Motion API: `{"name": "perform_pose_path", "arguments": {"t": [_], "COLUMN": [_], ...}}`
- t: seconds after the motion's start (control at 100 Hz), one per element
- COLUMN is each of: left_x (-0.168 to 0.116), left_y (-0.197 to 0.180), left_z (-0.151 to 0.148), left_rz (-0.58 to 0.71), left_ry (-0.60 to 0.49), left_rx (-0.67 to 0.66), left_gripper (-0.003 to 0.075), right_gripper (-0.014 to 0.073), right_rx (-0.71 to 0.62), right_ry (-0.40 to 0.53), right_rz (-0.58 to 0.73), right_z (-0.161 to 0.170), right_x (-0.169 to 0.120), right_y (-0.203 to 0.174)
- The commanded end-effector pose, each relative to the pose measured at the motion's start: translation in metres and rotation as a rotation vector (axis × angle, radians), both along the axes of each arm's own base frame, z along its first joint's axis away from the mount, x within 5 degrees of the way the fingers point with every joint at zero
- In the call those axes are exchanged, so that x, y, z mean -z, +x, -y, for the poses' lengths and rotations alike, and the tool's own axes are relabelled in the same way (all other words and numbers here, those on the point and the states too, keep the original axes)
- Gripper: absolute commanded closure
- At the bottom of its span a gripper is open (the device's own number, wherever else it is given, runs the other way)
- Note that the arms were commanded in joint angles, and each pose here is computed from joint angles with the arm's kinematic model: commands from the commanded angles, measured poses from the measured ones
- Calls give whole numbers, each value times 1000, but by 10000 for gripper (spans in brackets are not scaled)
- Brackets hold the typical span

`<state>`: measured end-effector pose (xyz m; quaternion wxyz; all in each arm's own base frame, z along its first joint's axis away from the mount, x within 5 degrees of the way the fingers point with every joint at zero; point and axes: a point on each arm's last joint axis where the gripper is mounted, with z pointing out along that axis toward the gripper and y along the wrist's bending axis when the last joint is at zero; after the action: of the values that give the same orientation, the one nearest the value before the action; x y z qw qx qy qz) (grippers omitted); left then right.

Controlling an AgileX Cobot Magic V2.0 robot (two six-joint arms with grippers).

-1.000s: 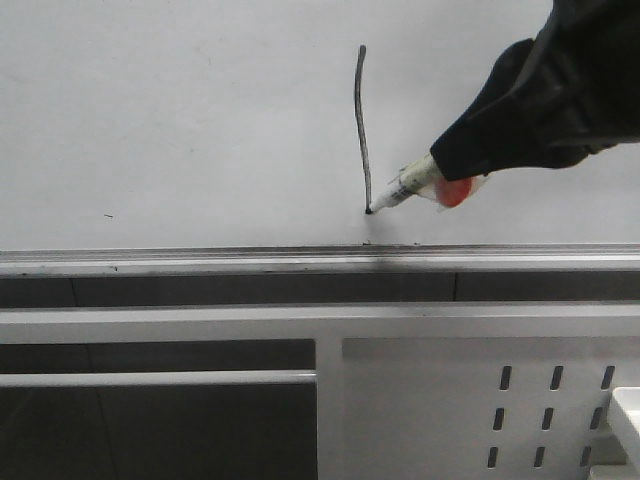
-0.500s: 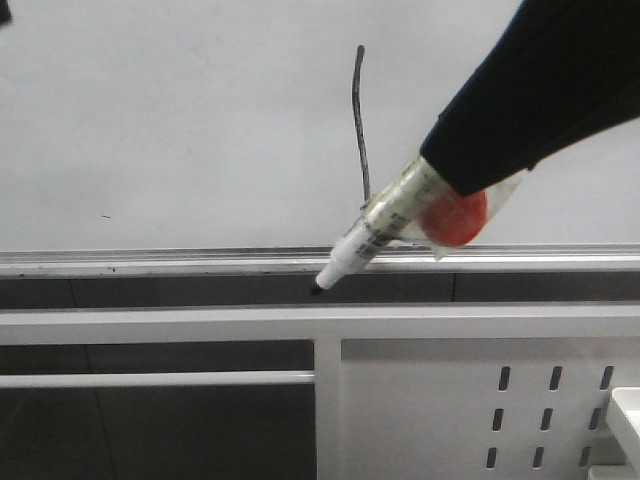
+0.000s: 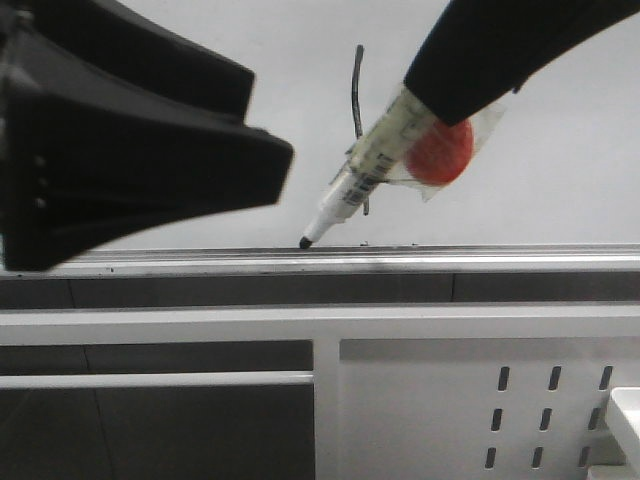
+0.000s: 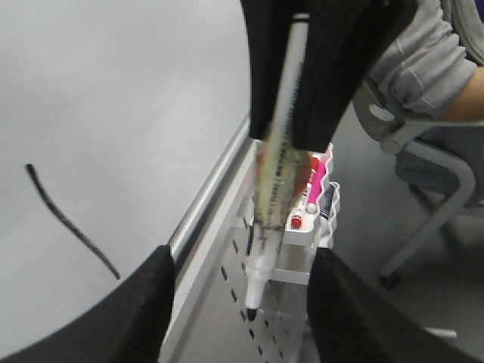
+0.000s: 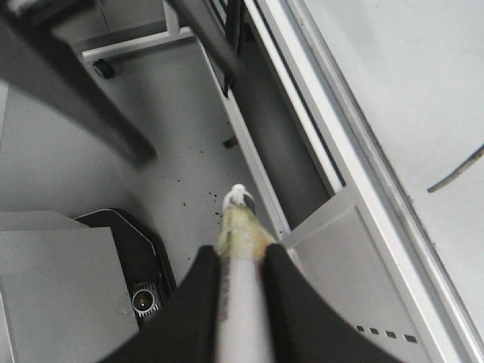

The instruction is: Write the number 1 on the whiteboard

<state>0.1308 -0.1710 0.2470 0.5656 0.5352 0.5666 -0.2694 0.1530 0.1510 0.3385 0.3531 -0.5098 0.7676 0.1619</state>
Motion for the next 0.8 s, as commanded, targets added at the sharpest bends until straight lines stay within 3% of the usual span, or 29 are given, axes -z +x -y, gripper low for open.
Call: {"name": "perform_pose_path", "arguments": {"t": [0.0,0.34,0.55,0.72,0.79], "left_x": [-12,-7,-5,-2,-2], "left_y": [4,16,16,19,19], "left_z": [15,26,27,26,26], "left_rz": [-1,-28,-35,-38,-40], "left_ry": [-65,-41,-33,-2,-1], "left_rx": [50,48,46,21,18], "left_gripper": [338,364,498,740,740], "right_gripper": [666,666,666,666,666], "right_rx": [2,-3,-1,1,2], "right_ry": [60,65,70,88,93], "right_rz": [88,120,124,109,104], "right_z": [-4,-9,-9,-10,-10], "right_x": [-17,-16,-17,-17,-17], "right_y": [3,6,6,5,5]}}
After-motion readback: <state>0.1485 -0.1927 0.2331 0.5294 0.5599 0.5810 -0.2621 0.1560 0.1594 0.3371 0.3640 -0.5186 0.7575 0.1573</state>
